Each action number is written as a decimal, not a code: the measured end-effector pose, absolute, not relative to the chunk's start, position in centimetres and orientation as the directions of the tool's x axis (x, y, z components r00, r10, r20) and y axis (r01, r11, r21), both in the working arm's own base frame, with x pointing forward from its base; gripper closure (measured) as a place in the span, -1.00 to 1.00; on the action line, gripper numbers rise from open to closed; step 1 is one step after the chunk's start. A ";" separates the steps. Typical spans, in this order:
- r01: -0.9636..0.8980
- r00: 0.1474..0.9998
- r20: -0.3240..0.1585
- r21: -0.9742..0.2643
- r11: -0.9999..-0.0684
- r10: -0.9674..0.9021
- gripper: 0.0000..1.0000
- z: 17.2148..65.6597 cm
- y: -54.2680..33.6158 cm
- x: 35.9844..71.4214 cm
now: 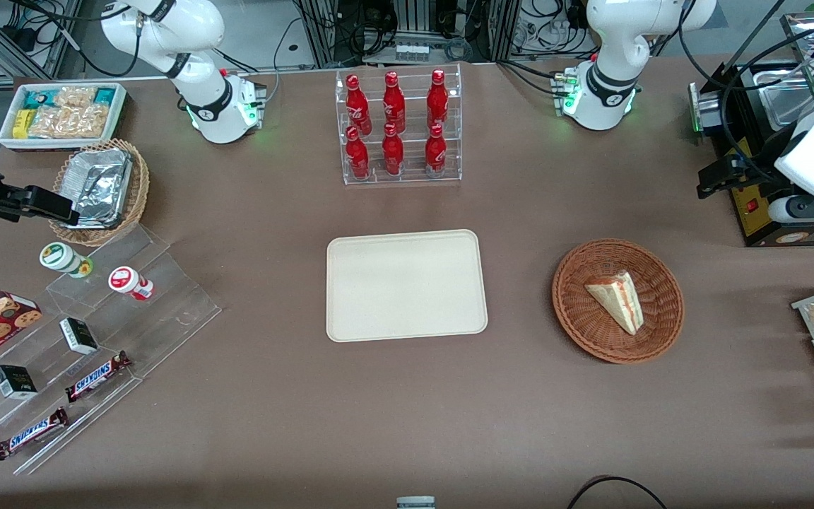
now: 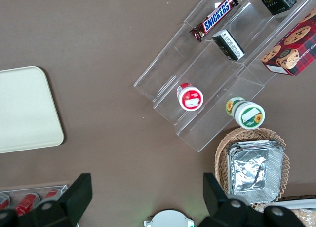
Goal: Place sandwich from basket to tray
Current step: 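Move the left gripper over the wicker basket toward the sandwich, then lower the left gripper and grasp the wrapped sandwich by its edge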
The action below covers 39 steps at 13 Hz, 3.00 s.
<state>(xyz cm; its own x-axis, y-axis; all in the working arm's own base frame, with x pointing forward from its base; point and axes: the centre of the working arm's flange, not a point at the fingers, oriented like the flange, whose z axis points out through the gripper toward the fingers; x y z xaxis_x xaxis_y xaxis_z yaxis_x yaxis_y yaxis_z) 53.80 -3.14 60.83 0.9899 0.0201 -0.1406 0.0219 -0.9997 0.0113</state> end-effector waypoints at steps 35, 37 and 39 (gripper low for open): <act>0.526 0.850 0.020 0.016 -0.851 0.526 -1.00 28.7 -7.5 55.4; 0.529 0.848 0.017 0.013 -0.848 0.529 -1.00 27.7 -7.3 55.5; 0.535 0.844 0.010 0.009 -0.845 0.536 -1.00 26.8 -7.3 55.5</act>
<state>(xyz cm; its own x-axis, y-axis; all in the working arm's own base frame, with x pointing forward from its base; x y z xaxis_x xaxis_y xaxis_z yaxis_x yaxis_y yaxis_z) 55.50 -7.30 26.76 0.8445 0.5355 0.0104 0.5355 -0.8445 0.0089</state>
